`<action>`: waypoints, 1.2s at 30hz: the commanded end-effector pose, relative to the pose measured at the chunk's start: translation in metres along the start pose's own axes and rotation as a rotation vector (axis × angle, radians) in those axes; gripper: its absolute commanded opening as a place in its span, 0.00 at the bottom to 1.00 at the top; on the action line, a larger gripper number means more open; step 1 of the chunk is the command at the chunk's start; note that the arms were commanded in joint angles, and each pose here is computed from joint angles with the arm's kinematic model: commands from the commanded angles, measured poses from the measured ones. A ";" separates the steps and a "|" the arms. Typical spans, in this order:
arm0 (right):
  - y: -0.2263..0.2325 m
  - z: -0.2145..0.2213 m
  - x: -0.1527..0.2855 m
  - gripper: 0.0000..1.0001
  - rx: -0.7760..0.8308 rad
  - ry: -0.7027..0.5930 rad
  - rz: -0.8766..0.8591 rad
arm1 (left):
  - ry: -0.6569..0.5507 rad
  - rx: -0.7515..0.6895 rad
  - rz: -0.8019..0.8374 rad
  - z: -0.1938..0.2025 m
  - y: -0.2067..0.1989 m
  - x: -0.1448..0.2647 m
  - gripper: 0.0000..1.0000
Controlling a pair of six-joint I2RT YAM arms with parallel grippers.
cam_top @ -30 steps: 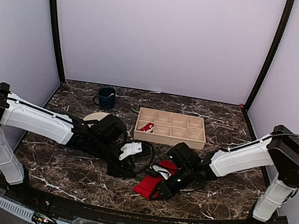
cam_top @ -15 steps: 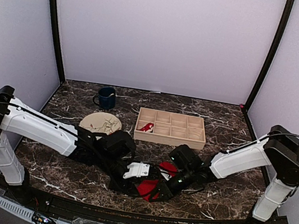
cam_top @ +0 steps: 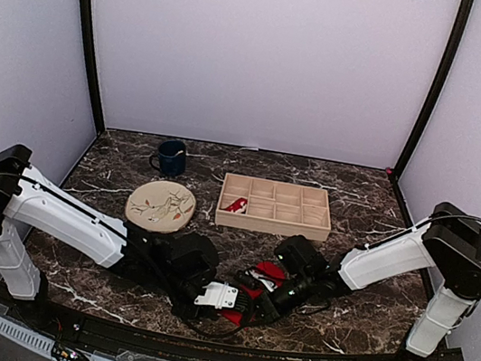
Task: Roll the socks
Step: Roll the sock at the center of the board.
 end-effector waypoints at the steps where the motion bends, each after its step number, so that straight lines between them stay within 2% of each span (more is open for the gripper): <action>1: -0.012 0.009 -0.002 0.00 -0.052 0.023 0.013 | 0.001 -0.062 -0.064 -0.003 0.007 0.001 0.34; 20: -0.010 0.013 0.000 0.00 -0.111 0.035 -0.059 | -0.044 -0.169 -0.108 -0.018 -0.001 0.003 0.33; 36: -0.007 0.013 0.001 0.00 -0.135 0.038 -0.091 | -0.001 -0.237 -0.141 -0.011 -0.003 -0.015 0.31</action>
Point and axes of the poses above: each gripper's point midway between its finger pads, its own x axis back along the fingers, its own y axis along the line the jaws close on, z = x × y, the point moved 1 cm from there along x, back along the fingers, and after that the axes turned 10 degrees about -x, right-handed, at the moved point
